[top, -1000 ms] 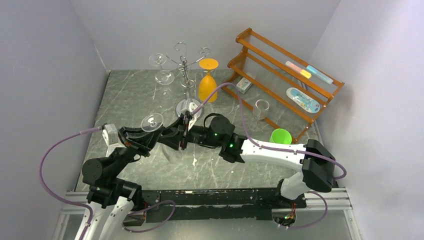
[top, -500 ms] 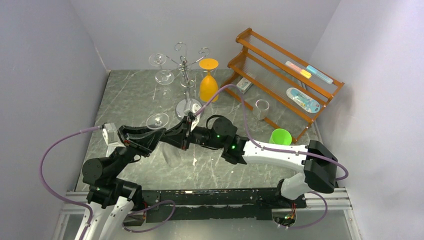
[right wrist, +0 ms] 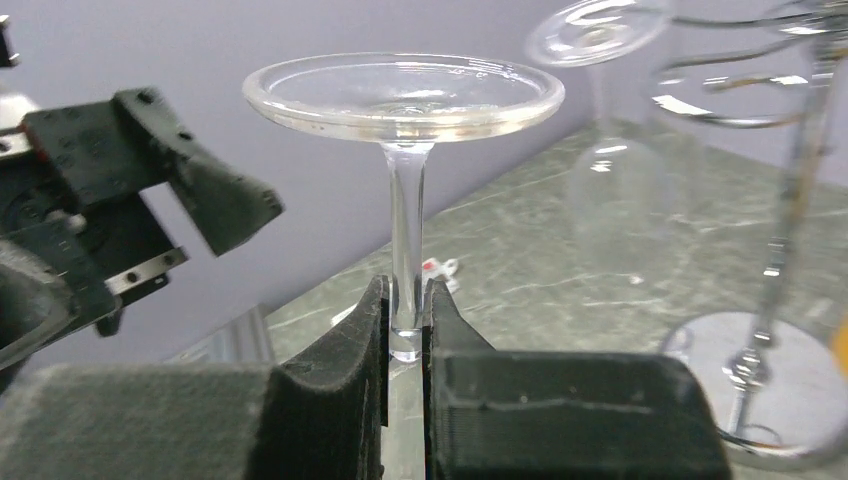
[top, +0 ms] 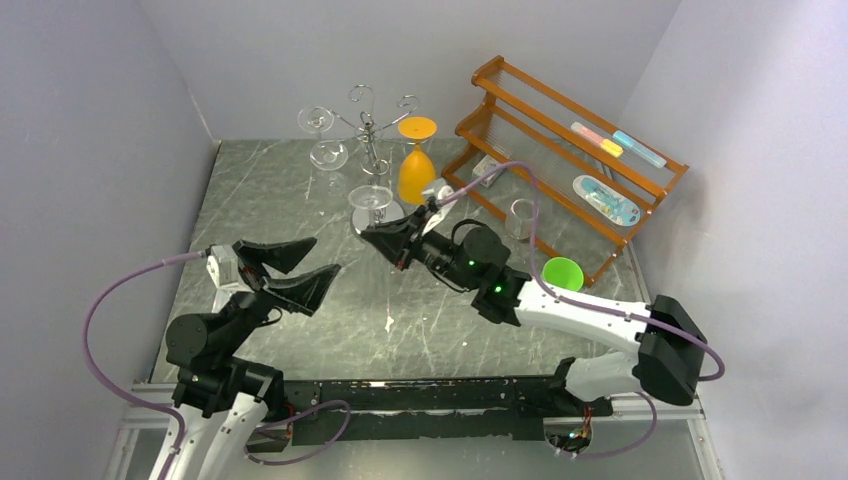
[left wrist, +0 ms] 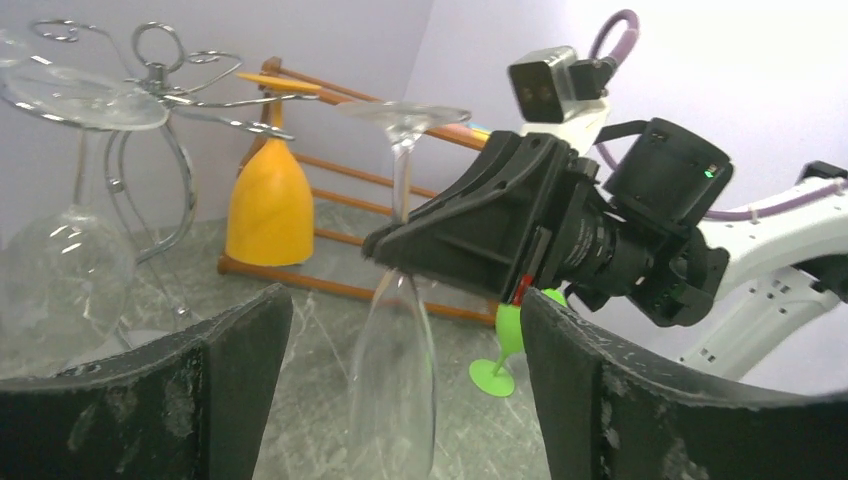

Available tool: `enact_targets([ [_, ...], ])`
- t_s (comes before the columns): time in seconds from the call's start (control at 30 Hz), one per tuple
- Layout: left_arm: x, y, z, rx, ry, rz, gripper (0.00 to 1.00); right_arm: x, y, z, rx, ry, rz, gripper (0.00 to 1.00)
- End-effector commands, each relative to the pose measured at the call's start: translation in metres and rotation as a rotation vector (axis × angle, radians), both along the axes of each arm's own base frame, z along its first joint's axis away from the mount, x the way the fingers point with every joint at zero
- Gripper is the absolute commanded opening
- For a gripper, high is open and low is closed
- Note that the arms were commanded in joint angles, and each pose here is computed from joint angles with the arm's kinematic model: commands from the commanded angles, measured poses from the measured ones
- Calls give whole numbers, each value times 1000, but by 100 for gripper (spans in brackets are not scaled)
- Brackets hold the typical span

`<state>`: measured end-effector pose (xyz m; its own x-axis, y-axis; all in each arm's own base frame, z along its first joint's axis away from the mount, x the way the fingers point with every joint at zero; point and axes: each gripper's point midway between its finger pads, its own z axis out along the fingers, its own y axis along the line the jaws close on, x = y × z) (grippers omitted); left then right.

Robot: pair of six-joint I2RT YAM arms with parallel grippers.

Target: Place the wine glass upside down on the wine glass rack

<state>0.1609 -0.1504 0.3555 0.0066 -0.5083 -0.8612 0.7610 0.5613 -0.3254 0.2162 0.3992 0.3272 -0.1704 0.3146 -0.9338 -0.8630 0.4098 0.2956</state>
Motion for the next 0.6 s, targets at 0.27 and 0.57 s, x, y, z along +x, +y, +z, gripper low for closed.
enact_targets([
  [0.27,66,54,-42,171,319,426,93,80,-58,11,1,-26,-318,0],
  [0.57,84,58,-76,217,434,474,90,121,-52,9,-35,-44,-402,0],
])
